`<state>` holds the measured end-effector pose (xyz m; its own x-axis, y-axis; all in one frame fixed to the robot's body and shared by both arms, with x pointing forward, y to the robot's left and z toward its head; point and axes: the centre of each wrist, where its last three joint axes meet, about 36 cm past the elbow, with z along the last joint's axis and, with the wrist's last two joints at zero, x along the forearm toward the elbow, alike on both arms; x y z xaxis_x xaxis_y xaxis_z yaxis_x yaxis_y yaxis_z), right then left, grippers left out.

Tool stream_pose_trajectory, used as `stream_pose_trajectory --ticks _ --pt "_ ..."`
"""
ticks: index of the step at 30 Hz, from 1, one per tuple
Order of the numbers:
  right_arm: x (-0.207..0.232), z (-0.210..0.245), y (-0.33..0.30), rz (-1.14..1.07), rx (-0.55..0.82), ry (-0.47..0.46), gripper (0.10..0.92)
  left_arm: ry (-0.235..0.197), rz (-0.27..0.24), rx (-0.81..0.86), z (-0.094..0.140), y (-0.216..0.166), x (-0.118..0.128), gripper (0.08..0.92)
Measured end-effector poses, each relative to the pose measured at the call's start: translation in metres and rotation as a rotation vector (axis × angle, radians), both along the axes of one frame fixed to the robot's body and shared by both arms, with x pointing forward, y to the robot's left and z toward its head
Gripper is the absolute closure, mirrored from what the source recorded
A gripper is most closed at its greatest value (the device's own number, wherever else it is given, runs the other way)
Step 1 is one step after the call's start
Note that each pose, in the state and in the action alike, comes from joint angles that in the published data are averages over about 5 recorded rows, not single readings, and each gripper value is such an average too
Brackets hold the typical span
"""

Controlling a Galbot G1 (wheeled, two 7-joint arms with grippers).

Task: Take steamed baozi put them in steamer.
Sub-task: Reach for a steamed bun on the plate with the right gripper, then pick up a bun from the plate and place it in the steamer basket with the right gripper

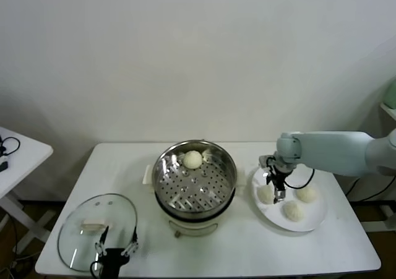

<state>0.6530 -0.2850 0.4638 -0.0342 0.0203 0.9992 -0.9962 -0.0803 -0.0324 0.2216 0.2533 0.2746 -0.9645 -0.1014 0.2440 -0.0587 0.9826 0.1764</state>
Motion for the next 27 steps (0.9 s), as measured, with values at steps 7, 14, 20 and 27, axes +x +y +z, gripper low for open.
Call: stream_pose_trajectory --ticks 7,14,20,27 --pt "-0.003 -0.001 0.001 0.001 0.003 -0.008 0.391 -0.003 0.001 0.0 0.0 0.0 0.001 0.177" --pt "-0.006 0.046 0.001 0.019 0.035 -0.018 0.402 -0.005 -0.001 0.004 0.002 -0.001 -0.001 0.177" --pt "-0.011 0.137 0.01 0.04 0.075 -0.034 0.401 -0.016 -0.007 0.006 0.006 -0.002 0.001 0.177" --pt "-0.027 0.241 0.045 0.063 0.156 -0.083 0.403 -0.026 -0.026 0.012 0.011 -0.007 0.001 0.177"
